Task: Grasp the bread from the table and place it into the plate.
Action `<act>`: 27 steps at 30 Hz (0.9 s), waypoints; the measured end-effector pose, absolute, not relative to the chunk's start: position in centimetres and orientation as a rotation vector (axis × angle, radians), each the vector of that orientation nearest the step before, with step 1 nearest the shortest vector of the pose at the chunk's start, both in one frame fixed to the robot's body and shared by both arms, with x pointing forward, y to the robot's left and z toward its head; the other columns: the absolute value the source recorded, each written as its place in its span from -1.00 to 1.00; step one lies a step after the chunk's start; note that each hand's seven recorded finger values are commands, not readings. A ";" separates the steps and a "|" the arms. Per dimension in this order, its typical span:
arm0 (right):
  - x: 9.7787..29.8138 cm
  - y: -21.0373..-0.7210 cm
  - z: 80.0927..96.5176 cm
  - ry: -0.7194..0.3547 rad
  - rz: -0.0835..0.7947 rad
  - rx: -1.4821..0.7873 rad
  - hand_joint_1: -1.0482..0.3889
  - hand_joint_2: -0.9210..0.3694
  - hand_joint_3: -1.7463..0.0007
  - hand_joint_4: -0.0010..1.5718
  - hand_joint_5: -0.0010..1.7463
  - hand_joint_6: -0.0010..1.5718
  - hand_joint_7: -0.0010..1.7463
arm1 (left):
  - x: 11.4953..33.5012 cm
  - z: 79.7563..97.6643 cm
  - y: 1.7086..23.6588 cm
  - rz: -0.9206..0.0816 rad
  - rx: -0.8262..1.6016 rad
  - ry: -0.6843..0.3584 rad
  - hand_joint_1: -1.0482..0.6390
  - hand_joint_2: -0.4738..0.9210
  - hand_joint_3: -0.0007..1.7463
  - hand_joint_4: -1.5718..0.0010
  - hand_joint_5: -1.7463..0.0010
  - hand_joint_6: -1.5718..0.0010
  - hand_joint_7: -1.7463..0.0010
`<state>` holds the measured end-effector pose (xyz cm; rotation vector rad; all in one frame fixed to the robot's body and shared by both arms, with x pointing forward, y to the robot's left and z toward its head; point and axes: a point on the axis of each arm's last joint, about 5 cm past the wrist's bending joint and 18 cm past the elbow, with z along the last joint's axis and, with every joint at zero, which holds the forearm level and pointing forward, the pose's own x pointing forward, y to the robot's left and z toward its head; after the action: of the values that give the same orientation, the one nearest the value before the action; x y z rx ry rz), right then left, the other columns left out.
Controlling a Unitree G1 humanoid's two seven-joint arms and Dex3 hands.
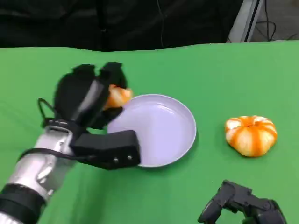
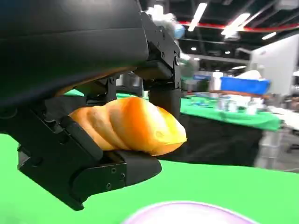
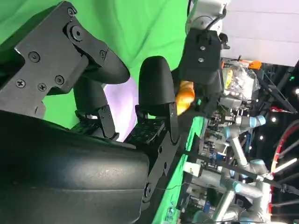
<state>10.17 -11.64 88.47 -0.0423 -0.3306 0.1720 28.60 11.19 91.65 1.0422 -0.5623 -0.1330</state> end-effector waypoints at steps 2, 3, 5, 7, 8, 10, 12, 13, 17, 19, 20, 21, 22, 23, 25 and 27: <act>10.2 -11.6 88.5 -0.333 0.174 -0.043 0.39 0.00 -0.60 -0.03 0.80 0.04 0.50 | 28.4 91.6 10.1 -0.176 0.987 -0.572 0.00 0.21 0.30 -0.23 -1.00 0.09 -1.00; 10.2 -11.6 88.5 -0.333 0.173 -0.043 0.39 0.00 -0.60 -0.03 0.80 0.04 0.50 | 28.3 91.7 9.8 -0.189 0.975 -0.575 0.00 0.22 0.31 -0.23 -1.00 0.09 -1.00; 10.1 -11.6 88.5 -0.330 0.172 -0.043 0.40 -0.01 -0.60 -0.03 0.80 0.04 0.50 | 28.4 91.8 9.2 -0.203 0.961 -0.573 0.03 0.22 0.34 -0.25 -1.00 0.07 -1.00; 10.0 -11.6 88.6 -0.331 0.171 -0.041 0.41 0.00 -0.61 -0.03 0.80 0.04 0.50 | 28.6 91.7 8.7 -0.218 0.951 -0.557 0.04 0.20 0.33 -0.26 -1.00 0.07 -1.00; 10.0 -11.6 88.6 -0.332 0.171 -0.040 0.41 0.00 -0.62 -0.03 0.80 0.04 0.50 | 28.6 91.6 8.4 -0.228 0.952 -0.544 0.04 0.19 0.33 -0.25 -1.00 0.09 -1.00; 9.9 -11.5 88.7 -0.333 0.171 -0.038 0.41 0.01 -0.62 -0.03 0.80 0.04 0.50 | 28.7 91.4 7.9 -0.247 0.956 -0.524 0.05 0.20 0.32 -0.24 -1.00 0.10 -1.00; 9.9 -11.5 88.7 -0.335 0.171 -0.036 0.39 0.01 -0.61 -0.03 0.80 0.04 0.50 | 28.7 91.0 7.6 -0.264 0.967 -0.505 0.04 0.20 0.29 -0.23 -1.00 0.12 -0.98; 9.9 -11.5 88.8 -0.336 0.172 -0.035 0.38 0.01 -0.61 -0.03 0.80 0.04 0.50 | 28.7 90.9 7.5 -0.276 0.975 -0.492 0.04 0.20 0.27 -0.22 -1.00 0.11 -0.96; 9.9 -11.4 88.8 -0.338 0.172 -0.034 0.39 0.02 -0.63 -0.02 0.80 0.05 0.50 | 28.9 90.3 6.9 -0.313 0.999 -0.444 0.05 0.22 0.23 -0.22 -1.00 0.09 -0.94; 9.9 -11.4 88.8 -0.338 0.170 -0.036 0.40 0.02 -0.63 -0.02 0.80 0.05 0.50 | 29.0 90.1 6.7 -0.331 1.009 -0.418 0.02 0.40 -0.01 -0.03 -0.99 -0.12 -0.08; 9.9 -11.4 88.8 -0.338 0.169 -0.035 0.40 0.02 -0.63 -0.02 0.80 0.05 0.50 | 29.1 90.1 6.5 -0.344 1.014 -0.400 0.01 0.48 -0.11 0.03 -0.98 -0.23 0.21; 9.9 -11.4 88.8 -0.339 0.169 -0.035 0.40 0.02 -0.63 -0.02 0.80 0.05 0.50 | 29.2 90.1 6.4 -0.356 1.017 -0.381 0.01 0.50 -0.14 0.05 -0.98 -0.27 0.31; 9.9 -11.4 88.8 -0.339 0.170 -0.035 0.40 0.02 -0.63 -0.02 0.80 0.05 0.50 | 29.2 90.1 6.3 -0.367 1.020 -0.367 0.01 0.51 -0.16 0.06 -0.98 -0.29 0.37; 9.9 -11.4 88.8 -0.339 0.170 -0.035 0.40 0.02 -0.63 -0.02 0.80 0.05 0.50 | 29.3 90.2 6.2 -0.372 1.023 -0.361 0.01 0.52 -0.17 0.06 -0.98 -0.30 0.40; 9.9 -11.4 88.8 -0.339 0.169 -0.035 0.40 0.02 -0.62 -0.02 0.80 0.05 0.49 | 29.4 90.3 6.2 -0.394 1.032 -0.351 -0.46 0.90 -0.55 0.80 0.37 0.54 0.84; 9.9 -11.4 88.8 -0.336 0.169 -0.036 0.40 0.02 -0.61 -0.02 0.80 0.05 0.49 | 29.5 90.4 6.4 -0.487 1.081 -0.314 -0.72 0.98 -0.54 0.96 0.83 0.84 0.95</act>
<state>9.91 -11.42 88.82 -0.0359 -0.3364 0.1690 29.50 6.40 90.38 1.0806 -0.3135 -0.4872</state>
